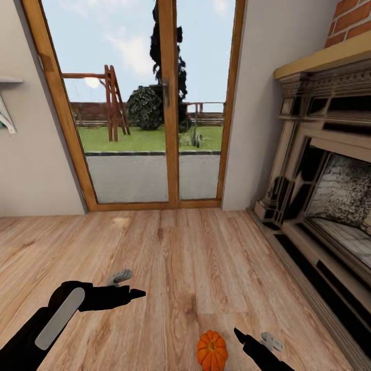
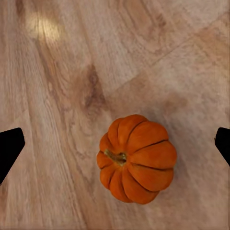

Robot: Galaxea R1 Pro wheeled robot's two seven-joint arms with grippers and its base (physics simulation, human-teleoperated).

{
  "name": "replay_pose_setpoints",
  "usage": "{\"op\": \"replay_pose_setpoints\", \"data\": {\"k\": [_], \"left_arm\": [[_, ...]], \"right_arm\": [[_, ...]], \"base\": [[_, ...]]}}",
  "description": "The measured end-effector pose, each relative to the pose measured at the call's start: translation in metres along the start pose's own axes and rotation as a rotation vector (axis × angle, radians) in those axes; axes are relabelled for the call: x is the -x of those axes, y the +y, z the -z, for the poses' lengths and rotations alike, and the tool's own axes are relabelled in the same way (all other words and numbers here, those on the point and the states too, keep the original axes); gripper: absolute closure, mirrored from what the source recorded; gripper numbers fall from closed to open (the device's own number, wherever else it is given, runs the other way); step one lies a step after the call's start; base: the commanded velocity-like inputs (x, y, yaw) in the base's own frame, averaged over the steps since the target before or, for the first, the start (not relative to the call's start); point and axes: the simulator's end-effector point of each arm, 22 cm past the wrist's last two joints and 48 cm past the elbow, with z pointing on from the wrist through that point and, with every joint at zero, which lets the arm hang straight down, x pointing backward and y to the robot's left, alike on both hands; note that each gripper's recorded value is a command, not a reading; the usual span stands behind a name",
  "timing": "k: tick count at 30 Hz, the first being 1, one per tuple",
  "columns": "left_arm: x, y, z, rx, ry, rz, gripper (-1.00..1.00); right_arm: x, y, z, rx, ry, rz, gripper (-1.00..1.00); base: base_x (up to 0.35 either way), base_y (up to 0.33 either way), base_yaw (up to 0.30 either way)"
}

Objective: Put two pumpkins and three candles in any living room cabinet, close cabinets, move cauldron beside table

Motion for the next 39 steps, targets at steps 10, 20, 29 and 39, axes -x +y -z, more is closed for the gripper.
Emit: {"op": "replay_pose_setpoints", "data": {"k": [10, 20, 29, 39], "left_arm": [[-0.017, 0.008, -0.017, 0.001, 0.037, 0.006, -1.0], [-0.028, 0.019, -0.03, 0.006, 0.07, 0.027, -1.0], [-0.038, 0.03, -0.04, 0.014, 0.1, 0.047, -1.0], [-0.05, 0.041, -0.052, 0.021, 0.134, 0.069, -1.0]], "right_arm": [[-0.015, -0.019, -0.005, -0.034, 0.012, -0.004, -1.0], [-0.03, -0.035, -0.008, -0.066, 0.041, -0.012, -1.0], [-0.044, -0.064, -0.006, -0.134, 0.057, -0.005, -1.0], [-0.061, -0.078, -0.007, -0.162, 0.089, -0.013, -1.0]], "base": [[0.0, 0.0, 0.0], [0.0, 0.0, 0.0], [0.0, 0.0, 0.0], [0.0, 0.0, 0.0]]}}
